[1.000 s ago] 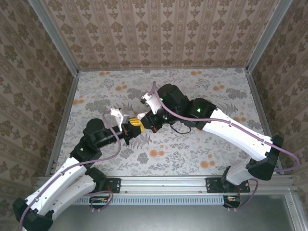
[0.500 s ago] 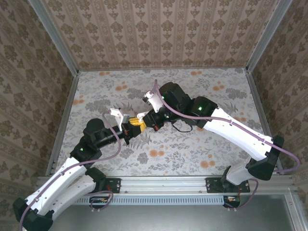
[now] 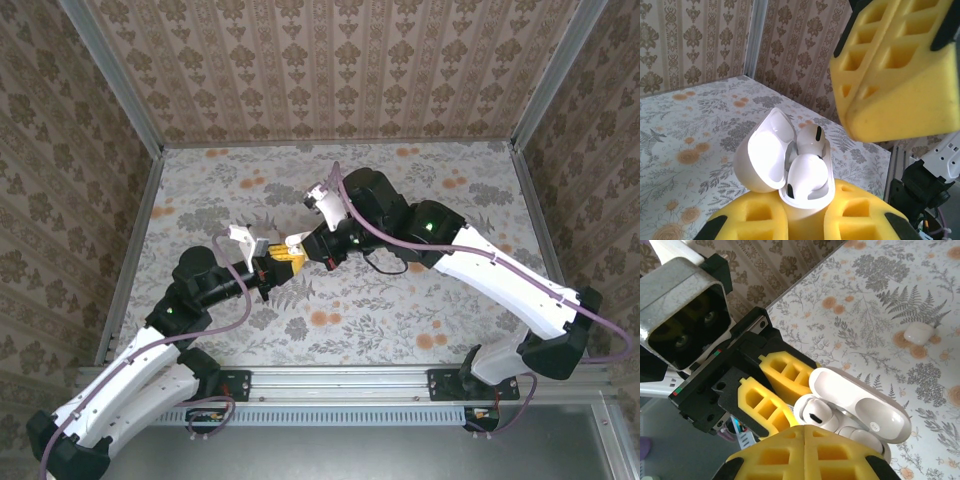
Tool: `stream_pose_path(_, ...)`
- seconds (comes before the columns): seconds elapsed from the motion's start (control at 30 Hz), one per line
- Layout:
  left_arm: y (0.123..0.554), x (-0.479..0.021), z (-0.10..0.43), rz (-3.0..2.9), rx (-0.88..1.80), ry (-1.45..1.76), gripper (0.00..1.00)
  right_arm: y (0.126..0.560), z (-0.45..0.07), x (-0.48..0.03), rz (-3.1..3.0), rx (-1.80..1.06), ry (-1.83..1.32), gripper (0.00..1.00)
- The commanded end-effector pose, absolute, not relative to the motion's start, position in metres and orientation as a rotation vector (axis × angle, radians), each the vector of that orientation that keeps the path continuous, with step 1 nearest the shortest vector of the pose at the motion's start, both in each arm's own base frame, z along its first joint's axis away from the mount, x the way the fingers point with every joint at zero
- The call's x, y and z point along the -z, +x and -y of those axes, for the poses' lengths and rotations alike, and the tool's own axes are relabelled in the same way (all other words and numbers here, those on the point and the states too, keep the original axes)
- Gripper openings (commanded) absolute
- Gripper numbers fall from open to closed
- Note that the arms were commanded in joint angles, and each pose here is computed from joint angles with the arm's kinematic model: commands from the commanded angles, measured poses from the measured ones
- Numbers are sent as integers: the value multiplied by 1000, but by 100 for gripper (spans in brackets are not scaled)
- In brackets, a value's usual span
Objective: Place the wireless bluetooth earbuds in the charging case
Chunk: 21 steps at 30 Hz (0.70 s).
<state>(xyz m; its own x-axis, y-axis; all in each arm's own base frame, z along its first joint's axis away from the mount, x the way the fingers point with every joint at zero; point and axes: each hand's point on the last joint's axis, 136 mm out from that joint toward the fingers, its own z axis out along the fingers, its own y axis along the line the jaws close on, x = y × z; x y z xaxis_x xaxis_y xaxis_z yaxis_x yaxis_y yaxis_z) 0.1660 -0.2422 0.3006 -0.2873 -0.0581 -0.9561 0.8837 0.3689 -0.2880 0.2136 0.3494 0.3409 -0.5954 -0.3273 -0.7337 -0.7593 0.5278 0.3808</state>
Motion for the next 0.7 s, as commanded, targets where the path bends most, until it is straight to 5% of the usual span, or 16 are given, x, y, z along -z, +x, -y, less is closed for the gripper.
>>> stream_pose_path(0.0,160,-318,242,-1493,1146,774,0,221,-347,-357,-2130,-920,-853,7)
stream_pose_path(0.23,150,-317,244,-1431,1165,831,0,241,-320,-362,-2141,-824,-729,18)
stream_pose_path(0.47,135,-328,252,-1327,1228,934,0,256,-284,-370,-2165,-1101,-447,49)
stream_pose_path(0.67,130,-338,260,-1270,1273,994,0,253,-295,-353,-2234,-1299,-397,45)
